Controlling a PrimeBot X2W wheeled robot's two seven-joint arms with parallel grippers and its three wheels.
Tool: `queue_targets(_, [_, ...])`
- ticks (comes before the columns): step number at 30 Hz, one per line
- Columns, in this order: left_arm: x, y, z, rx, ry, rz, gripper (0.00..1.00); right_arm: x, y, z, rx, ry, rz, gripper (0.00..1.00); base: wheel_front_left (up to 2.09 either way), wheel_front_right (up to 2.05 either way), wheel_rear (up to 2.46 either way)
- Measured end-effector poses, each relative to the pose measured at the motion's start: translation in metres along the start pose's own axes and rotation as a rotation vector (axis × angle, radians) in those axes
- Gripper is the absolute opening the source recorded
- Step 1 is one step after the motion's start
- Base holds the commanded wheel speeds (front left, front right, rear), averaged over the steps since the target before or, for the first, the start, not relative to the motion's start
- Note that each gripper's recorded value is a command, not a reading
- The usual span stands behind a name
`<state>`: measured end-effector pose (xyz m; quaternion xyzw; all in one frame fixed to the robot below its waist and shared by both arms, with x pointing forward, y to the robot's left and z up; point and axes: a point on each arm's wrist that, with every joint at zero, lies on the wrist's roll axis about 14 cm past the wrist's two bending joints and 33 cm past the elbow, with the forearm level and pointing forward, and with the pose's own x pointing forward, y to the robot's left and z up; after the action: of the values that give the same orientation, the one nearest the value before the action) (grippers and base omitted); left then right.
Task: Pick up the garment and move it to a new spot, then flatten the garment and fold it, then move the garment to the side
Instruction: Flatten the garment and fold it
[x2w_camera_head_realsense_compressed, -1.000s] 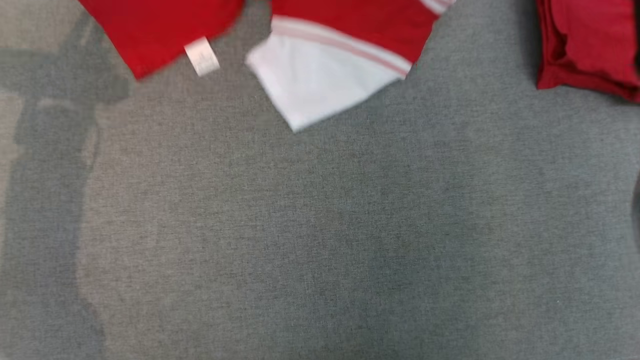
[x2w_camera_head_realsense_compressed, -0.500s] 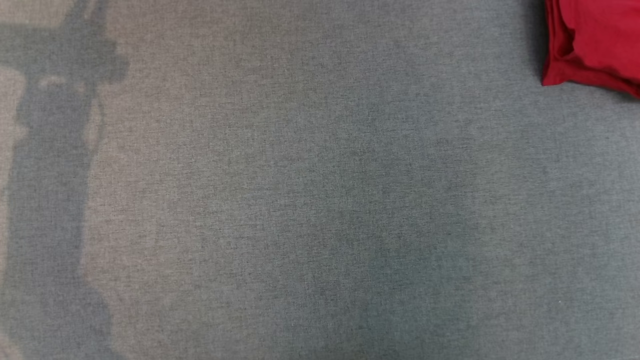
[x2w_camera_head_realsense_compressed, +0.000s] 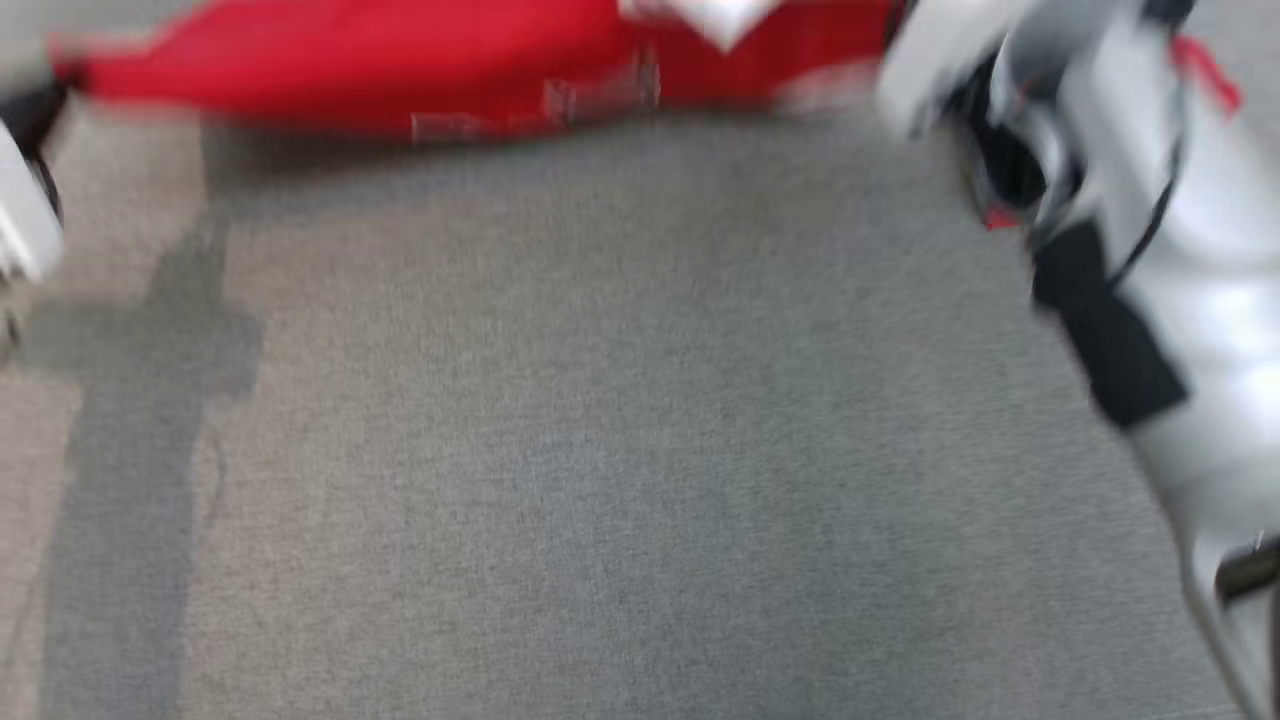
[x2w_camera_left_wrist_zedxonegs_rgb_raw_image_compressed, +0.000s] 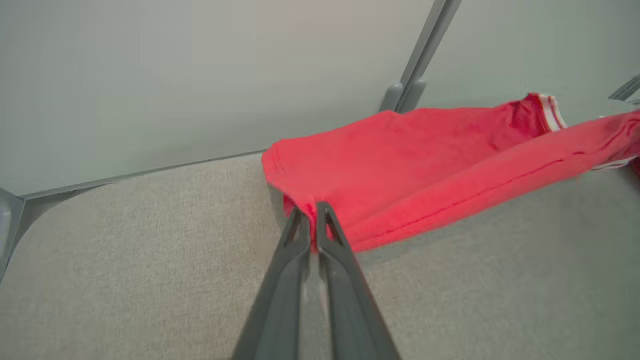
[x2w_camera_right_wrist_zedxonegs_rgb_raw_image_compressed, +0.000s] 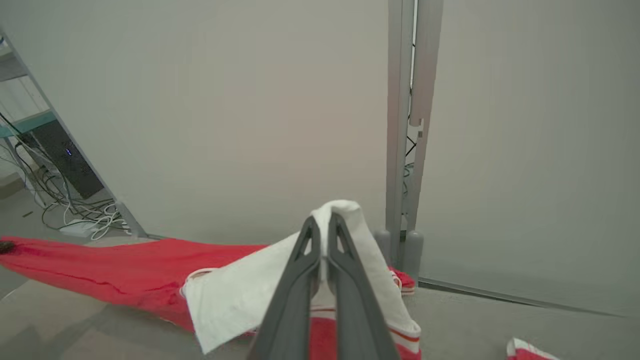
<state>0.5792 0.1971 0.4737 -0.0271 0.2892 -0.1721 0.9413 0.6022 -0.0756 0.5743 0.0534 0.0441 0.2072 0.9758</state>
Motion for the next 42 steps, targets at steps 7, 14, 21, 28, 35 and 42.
queue_targets(7, [-0.042, -0.02, -0.069, -0.038, 0.229, -0.018, 0.0, -0.073, 0.013, -0.057, 0.018, 0.268, 0.032, 0.0, 0.0, 0.0, 0.0])
queue_targets(14, [-0.097, -0.068, -0.123, -0.06, 0.412, -0.132, 0.0, -0.169, 0.02, -0.087, 0.027, 0.49, 0.074, 0.0, 0.0, 0.0, 0.0])
queue_targets(21, [-0.152, -0.089, -0.166, -0.03, 0.572, -0.202, 0.0, -0.253, 0.022, -0.118, 0.058, 0.627, 0.088, 0.0, 0.0, 0.0, 0.0])
queue_targets(28, [-0.183, -0.097, -0.195, -0.048, 0.678, -0.229, 0.0, -0.303, 0.04, -0.135, 0.094, 0.746, 0.127, 0.0, 0.0, 0.0, 0.0])
queue_targets(35, [-0.189, -0.104, -0.198, -0.046, 0.709, -0.25, 0.0, -0.302, 0.05, -0.118, 0.072, 0.745, 0.126, 0.0, 0.0, 0.0, 0.0])
queue_targets(42, [-0.181, -0.099, -0.187, -0.068, 0.711, -0.246, 0.0, -0.273, 0.045, -0.102, 0.093, 0.754, 0.099, 0.0, 0.0, 0.0, 0.0])
